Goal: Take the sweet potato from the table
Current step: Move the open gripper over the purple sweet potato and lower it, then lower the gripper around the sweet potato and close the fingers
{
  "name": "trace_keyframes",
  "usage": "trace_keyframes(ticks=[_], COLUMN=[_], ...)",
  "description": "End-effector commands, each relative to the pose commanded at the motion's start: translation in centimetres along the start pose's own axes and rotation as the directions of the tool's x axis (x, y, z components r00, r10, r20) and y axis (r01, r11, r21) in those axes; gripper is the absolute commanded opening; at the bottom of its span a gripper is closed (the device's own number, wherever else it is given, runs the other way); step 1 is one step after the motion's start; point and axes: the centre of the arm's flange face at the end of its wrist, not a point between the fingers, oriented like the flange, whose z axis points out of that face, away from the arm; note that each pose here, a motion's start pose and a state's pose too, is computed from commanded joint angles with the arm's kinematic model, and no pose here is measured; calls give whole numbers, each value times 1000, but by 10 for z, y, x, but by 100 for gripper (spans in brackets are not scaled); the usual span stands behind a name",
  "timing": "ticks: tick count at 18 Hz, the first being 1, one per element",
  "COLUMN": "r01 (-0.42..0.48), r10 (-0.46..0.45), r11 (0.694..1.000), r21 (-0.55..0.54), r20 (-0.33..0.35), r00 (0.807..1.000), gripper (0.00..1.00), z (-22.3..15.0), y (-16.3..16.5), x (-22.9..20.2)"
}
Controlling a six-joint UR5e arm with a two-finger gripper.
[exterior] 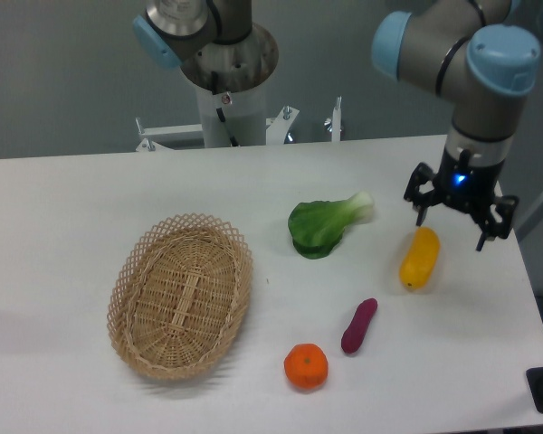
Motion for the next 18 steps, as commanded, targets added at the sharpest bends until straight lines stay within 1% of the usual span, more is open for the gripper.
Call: trace_keyframes(ticks=[3, 5, 6, 8, 9, 10, 12, 14, 16, 18], r01=[78, 128, 138, 127, 120, 114, 94, 67, 56, 42], r10=[-78, -128, -138, -128, -120, -114, -94, -68, -56, -43], r11=[997, 992, 990, 991, 992, 993, 995, 996, 993, 993], r21=[10, 21, 27, 32, 26, 12, -34, -66, -102, -111], r20=[13, 22, 28, 30, 18, 2, 2, -12, -1, -3], r00=[997, 991, 990, 991, 993, 994, 996, 998, 998, 999], gripper=[100, 100, 100, 100, 100, 100, 100, 100, 100, 100], z=[31, 53, 63, 80, 91, 104, 120, 139, 148, 161], y=[-32, -43, -48, -56, -60, -62, -64, -75, -74, -69], x=[12, 18, 20, 23, 26, 31, 37, 49, 53, 63])
